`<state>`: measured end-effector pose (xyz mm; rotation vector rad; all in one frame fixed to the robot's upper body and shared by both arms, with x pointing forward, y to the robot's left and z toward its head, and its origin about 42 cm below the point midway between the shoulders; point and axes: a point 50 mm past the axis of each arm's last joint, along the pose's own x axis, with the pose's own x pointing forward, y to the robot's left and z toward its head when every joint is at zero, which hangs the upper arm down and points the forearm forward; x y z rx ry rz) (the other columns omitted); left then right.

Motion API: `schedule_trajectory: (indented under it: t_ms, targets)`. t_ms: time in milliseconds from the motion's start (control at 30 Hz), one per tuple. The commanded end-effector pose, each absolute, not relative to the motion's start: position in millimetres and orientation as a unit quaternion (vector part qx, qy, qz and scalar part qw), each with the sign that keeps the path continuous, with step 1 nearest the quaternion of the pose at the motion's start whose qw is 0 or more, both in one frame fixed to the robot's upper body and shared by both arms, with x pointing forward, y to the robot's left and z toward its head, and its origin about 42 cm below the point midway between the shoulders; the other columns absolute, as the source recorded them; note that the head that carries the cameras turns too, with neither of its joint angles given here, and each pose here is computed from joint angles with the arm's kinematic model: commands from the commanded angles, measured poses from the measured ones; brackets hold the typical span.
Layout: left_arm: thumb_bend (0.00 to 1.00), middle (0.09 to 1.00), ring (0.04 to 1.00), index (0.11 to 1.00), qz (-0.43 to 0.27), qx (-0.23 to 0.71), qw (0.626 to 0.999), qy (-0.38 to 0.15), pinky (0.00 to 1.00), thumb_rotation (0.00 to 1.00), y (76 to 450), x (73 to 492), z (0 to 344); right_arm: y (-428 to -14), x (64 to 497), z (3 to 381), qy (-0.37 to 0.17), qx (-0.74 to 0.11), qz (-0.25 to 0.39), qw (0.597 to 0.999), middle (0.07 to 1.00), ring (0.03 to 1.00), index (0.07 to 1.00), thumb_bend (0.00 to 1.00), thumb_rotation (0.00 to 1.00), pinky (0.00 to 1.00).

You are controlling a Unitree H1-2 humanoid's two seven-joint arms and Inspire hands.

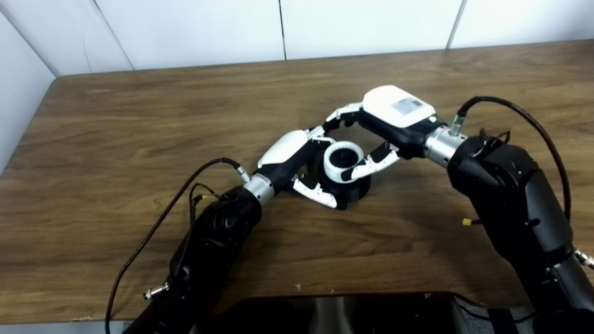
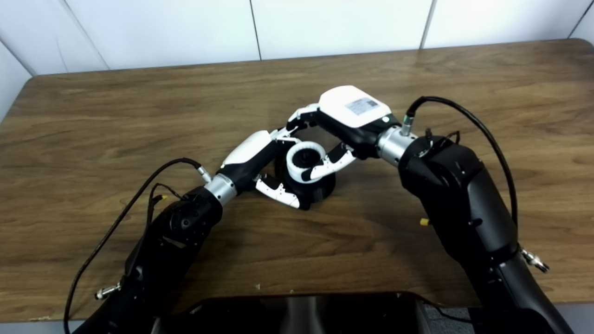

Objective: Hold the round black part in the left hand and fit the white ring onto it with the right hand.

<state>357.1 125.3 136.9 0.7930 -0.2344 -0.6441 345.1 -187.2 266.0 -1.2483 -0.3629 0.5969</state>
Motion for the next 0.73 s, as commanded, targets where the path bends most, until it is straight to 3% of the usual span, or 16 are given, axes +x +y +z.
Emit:
schedule_trajectory:
  t_ms: [0, 167, 333, 700]
  targets:
    - [1.00, 1.000, 1.000, 0.629, -0.305, 0.375, 0.865, -0.136, 1.00, 0.34, 121.3, 364.9, 154.6, -187.9, 345.2, 288.0, -0.194, -0.541, 0.235, 0.783, 0.778, 0.727, 0.761, 0.64, 0.45, 0.57]
    - [1.00, 1.000, 1.000, 0.631, -0.304, 0.376, 0.865, -0.133, 1.00, 0.34, 121.8, 364.9, 153.7, -194.8, 346.3, 279.4, -0.179, -0.483, 0.210, 0.831, 0.740, 0.672, 0.735, 0.59, 0.40, 0.53]
    - [1.00, 1.000, 1.000, 0.633, -0.302, 0.377, 0.866, -0.131, 1.00, 0.34, 122.6, 364.4, 153.8, -202.6, 348.5, 260.5, -0.157, -0.390, 0.189, 0.887, 0.696, 0.646, 0.700, 0.56, 0.32, 0.56]
    - [1.00, 1.000, 1.000, 0.635, -0.301, 0.378, 0.866, -0.127, 1.00, 0.34, 123.6, 365.1, 154.7, -218.8, 355.3, 223.7, -0.129, -0.303, 0.155, 0.931, 0.690, 0.633, 0.689, 0.47, 0.13, 0.53]
